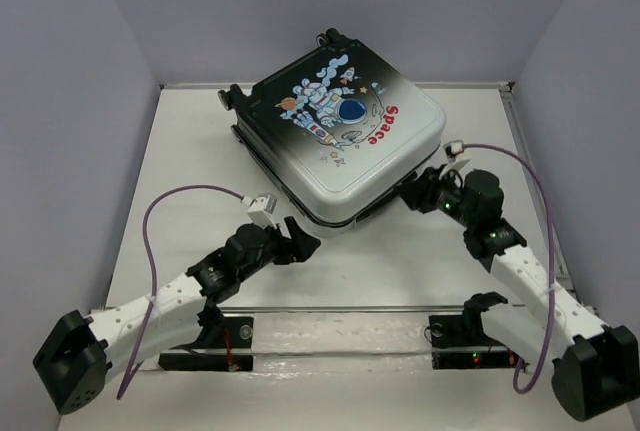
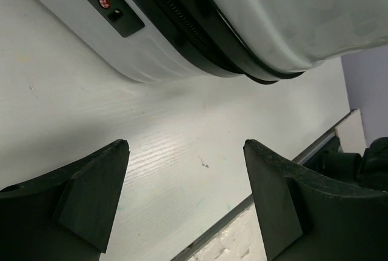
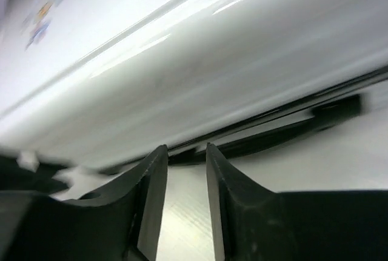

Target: Pack the luggage

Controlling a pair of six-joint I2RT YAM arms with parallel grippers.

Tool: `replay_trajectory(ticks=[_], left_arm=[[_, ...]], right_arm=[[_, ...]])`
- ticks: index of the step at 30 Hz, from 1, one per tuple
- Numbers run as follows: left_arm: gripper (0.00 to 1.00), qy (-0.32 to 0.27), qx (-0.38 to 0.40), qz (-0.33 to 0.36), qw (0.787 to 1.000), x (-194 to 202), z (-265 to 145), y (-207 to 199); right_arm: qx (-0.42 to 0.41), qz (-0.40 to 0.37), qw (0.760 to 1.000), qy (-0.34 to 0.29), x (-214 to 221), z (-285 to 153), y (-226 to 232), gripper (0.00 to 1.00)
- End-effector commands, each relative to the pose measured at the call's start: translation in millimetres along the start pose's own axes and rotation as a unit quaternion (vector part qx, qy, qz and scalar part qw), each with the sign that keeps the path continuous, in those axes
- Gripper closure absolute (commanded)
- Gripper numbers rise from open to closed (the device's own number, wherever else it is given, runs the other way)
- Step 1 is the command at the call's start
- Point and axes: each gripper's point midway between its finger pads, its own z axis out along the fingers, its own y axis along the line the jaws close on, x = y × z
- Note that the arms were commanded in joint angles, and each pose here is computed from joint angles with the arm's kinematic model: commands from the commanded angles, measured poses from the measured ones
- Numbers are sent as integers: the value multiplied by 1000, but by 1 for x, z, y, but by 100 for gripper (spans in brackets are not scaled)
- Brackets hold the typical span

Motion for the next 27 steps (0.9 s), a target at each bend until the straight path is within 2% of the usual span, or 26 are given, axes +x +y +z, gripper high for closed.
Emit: replay_trajectory(ticks=[1, 4, 8, 13, 22, 27], left_arm=[[15, -63, 30, 30, 997, -37, 9, -29], [21, -83, 22, 38, 996, -52, 11, -35], [29, -98, 24, 46, 994, -60, 9, -38], [30, -90, 12, 71, 993, -61, 13, -37], [30, -87, 8, 79, 993, -62, 17, -38], [31, -87, 9, 83, 993, -64, 19, -40]], right_arm=[[-117, -17, 991, 67, 66, -14, 62, 57], [-161, -54, 981, 95, 94, -11, 88, 52], [-176, -83, 977, 92, 103, 1, 92, 49], [-154, -103, 979, 84, 106, 24, 80, 48], [-188, -109, 973, 80, 119, 40, 91, 48], [-185, -110, 975, 45, 115, 38, 95, 48]])
